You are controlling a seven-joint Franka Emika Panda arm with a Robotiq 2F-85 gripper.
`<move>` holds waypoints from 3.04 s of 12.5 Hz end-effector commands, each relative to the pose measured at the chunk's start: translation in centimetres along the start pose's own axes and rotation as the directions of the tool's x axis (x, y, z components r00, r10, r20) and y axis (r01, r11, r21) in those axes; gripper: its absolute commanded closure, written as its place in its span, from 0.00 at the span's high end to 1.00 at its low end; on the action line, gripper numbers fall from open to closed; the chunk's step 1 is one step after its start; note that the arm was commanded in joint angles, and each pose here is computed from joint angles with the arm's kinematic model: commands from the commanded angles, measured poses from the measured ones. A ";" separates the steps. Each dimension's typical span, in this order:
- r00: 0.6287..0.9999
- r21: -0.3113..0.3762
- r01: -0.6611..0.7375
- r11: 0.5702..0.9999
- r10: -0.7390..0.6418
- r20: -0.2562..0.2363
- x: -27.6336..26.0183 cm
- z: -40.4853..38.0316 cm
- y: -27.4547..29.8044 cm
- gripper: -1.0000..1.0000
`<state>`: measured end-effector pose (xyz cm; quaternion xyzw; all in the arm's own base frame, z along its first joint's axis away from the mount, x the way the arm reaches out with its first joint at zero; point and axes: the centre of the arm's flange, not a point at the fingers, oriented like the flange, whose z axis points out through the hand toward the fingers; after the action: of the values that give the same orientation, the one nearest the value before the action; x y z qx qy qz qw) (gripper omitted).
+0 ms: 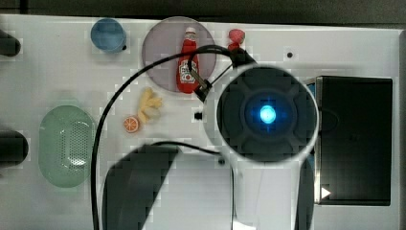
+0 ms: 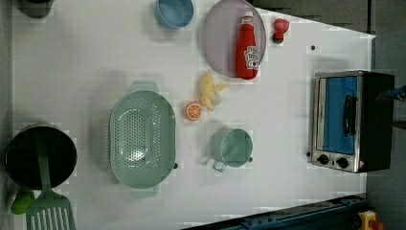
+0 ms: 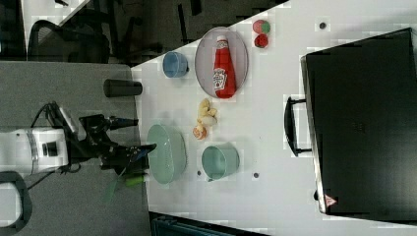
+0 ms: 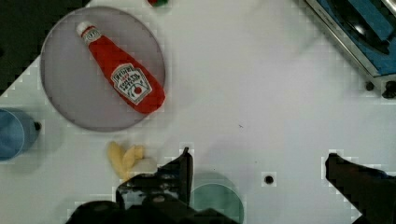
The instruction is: Pick ketchup from plate and place it on table.
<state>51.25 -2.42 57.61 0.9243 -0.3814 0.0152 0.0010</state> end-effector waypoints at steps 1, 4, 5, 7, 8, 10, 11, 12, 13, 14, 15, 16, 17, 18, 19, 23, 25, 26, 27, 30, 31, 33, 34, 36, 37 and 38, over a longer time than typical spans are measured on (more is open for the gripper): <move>0.995 -0.065 0.032 0.997 -0.026 0.097 0.0 6.8 -3.4 1.00; 0.988 -0.076 0.089 0.993 -0.079 0.133 0.1 11.3 -6.1 1.00; 0.983 -0.067 0.133 0.989 -0.123 0.139 0.4 12.6 -7.1 1.00; 0.960 -0.039 0.246 0.969 -0.238 0.148 1.2 15.1 -8.6 1.00; 0.944 -0.024 0.302 0.953 -0.295 0.150 1.8 16.2 -9.3 1.00; 0.907 0.000 0.397 0.918 -0.392 0.158 3.0 18.5 -10.5 1.00; 0.886 0.009 0.438 0.899 -0.433 0.163 3.5 19.7 -11.1 1.00; 0.862 0.011 0.481 0.877 -0.475 0.176 3.9 21.1 -11.7 1.00; 0.841 0.016 0.517 0.856 -0.511 0.180 4.2 22.2 -12.4 1.00; 0.820 0.019 0.551 0.834 -0.545 0.174 4.5 23.5 -13.3 1.00; 0.799 0.024 0.585 0.811 -0.581 0.154 4.8 24.6 -14.3 1.00; 0.776 0.022 0.620 0.784 -0.617 0.126 5.1 25.7 -15.4 1.00; 0.755 0.008 0.651 0.759 -0.649 0.095 5.4 26.9 -16.3 1.00; 0.741 -0.007 0.670 0.742 -0.669 0.064 5.6 28.0 -17.2 1.00; 0.729 -0.017 0.684 0.729 -0.684 0.035 5.9 29.1 -18.0 1.00; 0.718 -0.006 0.696 0.718 -0.696 0.002 6.5 34.5 -19.3 1.00; 0.718 0.005 0.696 0.718 -0.696 -0.004 6.5 37.1 -19.6 1.00; 0.719 0.011 0.695 0.719 -0.695 -0.017 6.7 38.0 -19.8 1.00; 0.717 0.009 0.697 0.717 -0.697 -0.018 6.8 38.7 -20.0 1.00; 0.711 0.004 0.703 0.711 -0.703 -0.007 6.8 40.9 -20.2 1.00; 0.712 0.006 0.703 0.711 -0.703 -0.011 6.9 41.4 -20.3 1.00; 0.713 0.008 0.702 0.713 -0.701 -0.012 7.0 42.1 -20.3 1.00; 0.713 0.010 0.701 0.713 -0.701 -0.015 6.9 42.3 -20.3 1.00; 0.712 0.012 0.702 0.712 -0.702 -0.022 6.9 42.3 -20.4 0.84; 0.713 0.012 0.701 0.713 -0.701 -0.026 7.0 42.2 -20.5 0.71; 0.714 0.012 0.700 0.714 -0.700 -0.028 7.1 42.1 -20.5 0.60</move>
<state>70.89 7.50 15.00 0.9998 -0.0132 0.0135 0.0000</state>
